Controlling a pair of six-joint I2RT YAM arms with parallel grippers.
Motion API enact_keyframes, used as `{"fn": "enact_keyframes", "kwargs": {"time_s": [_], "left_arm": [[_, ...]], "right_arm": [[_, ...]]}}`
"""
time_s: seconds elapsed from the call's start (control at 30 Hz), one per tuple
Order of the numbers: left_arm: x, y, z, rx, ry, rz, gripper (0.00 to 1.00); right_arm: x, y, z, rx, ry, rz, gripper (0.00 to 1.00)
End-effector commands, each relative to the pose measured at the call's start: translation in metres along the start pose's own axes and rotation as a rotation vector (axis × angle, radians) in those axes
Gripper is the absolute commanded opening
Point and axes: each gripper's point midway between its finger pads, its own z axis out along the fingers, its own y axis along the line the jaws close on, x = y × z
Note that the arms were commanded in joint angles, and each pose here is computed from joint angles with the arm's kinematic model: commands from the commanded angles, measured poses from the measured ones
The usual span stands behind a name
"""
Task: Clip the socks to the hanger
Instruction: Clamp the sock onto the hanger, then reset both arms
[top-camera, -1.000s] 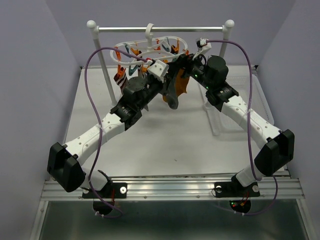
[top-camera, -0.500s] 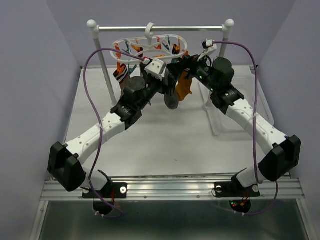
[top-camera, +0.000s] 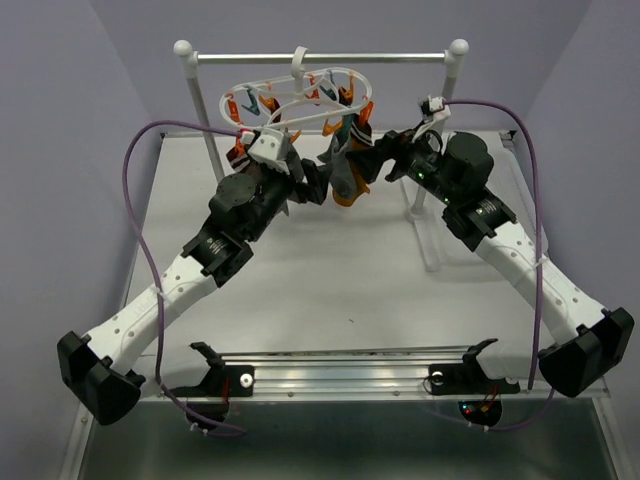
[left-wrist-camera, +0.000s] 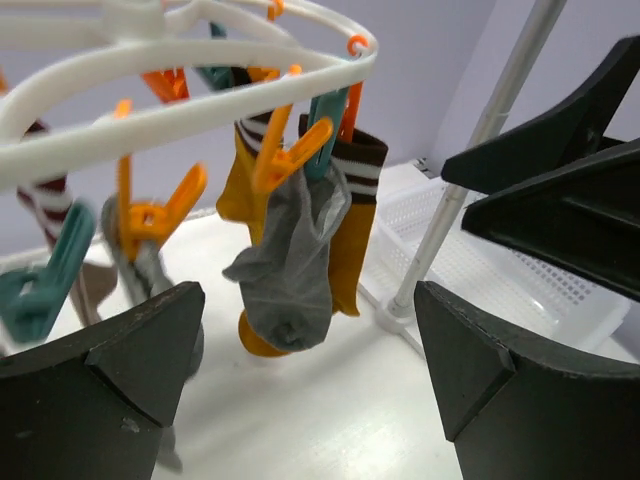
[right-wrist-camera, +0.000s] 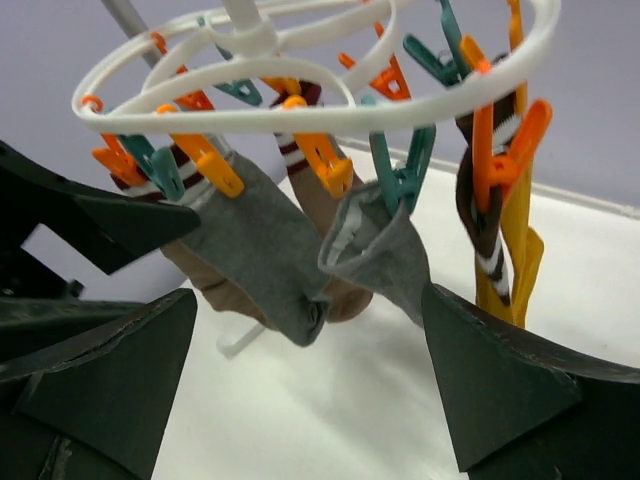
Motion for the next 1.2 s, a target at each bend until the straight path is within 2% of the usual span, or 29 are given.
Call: {"fn": "enact_keyframes", "kwargs": {"time_s": [0.0, 0.07, 0.1, 0.13, 0.17, 0.2, 0.23, 0.3, 0.33, 0.37, 0.4, 0.5, 0.63, 0.73, 0.8, 0.9, 0.97, 1.0, 1.03, 1.17], "left_arm": [[0.027, 0.018, -0.032, -0.098, 0.056, -0.111, 0.99], [0.048, 0.027, -0.052, -0.138, 0.092, -0.162, 0.99], [0.051, 0.030, -0.059, -0.150, 0.098, -0.175, 0.99], [0.044, 0.031, -0.070, -0.160, 0.082, -0.198, 0.99], [0.052, 0.036, -0.081, -0.187, 0.132, -0.199, 0.99], [0.051, 0.043, -0.089, -0.232, 0.130, -0.221, 0.99], [0.043, 0.050, -0.104, -0.264, 0.111, -0.236, 0.99], [0.051, 0.073, -0.129, -0.402, 0.135, -0.263, 0.99], [0.048, 0.093, -0.142, -0.538, 0.089, -0.332, 0.99], [0.049, 0.103, -0.162, -0.601, 0.094, -0.346, 0.99], [0.044, 0.112, -0.175, -0.659, 0.049, -0.392, 0.99], [0.047, 0.130, -0.198, -0.772, 0.029, -0.404, 0.99], [0.046, 0.140, -0.210, -0.833, -0.006, -0.409, 0.99], [0.046, 0.146, -0.210, -0.861, -0.025, -0.392, 0.99], [0.045, 0.147, -0.203, -0.850, -0.030, -0.361, 0.99], [0.036, 0.156, -0.194, -0.865, -0.064, -0.330, 0.99], [0.031, 0.168, -0.191, -0.892, -0.086, -0.315, 0.99], [0.034, 0.166, -0.185, -0.848, -0.068, -0.318, 0.99], [0.027, 0.168, -0.180, -0.826, -0.099, -0.313, 0.99], [0.040, 0.197, -0.170, -0.827, -0.045, -0.316, 0.99]], "right_arm": [[0.014, -0.012, -0.024, 0.109, 0.044, 0.018, 1.00], [0.001, -0.040, -0.032, 0.281, 0.003, -0.009, 1.00], [-0.012, -0.064, -0.043, 0.435, -0.061, -0.002, 1.00], [-0.016, -0.072, -0.050, 0.494, -0.083, 0.011, 1.00], [-0.016, -0.077, -0.057, 0.537, -0.095, 0.031, 1.00], [-0.006, -0.086, -0.064, 0.585, -0.082, 0.052, 1.00], [-0.011, -0.096, -0.081, 0.673, -0.125, 0.069, 1.00], [0.006, -0.114, -0.107, 0.813, -0.107, 0.112, 1.00], [0.012, -0.130, -0.127, 0.932, -0.123, 0.108, 1.00], [0.013, -0.134, -0.143, 0.988, -0.137, 0.113, 1.00], [0.027, -0.148, -0.164, 1.102, -0.128, 0.115, 1.00], [0.039, -0.155, -0.190, 1.200, -0.114, 0.112, 1.00], [0.045, -0.177, -0.215, 1.342, -0.103, 0.067, 1.00], [0.059, -0.208, -0.229, 1.415, -0.045, 0.100, 1.00], [0.060, -0.238, -0.259, 1.534, -0.042, 0.120, 1.00], [0.061, -0.268, -0.284, 1.611, -0.024, 0.148, 1.00], [0.062, -0.276, -0.287, 1.607, -0.011, 0.147, 1.00], [0.058, -0.279, -0.286, 1.602, -0.032, 0.145, 1.00], [0.057, -0.281, -0.285, 1.593, -0.030, 0.147, 1.00], [0.054, -0.284, -0.277, 1.557, -0.012, 0.121, 1.00]]}}
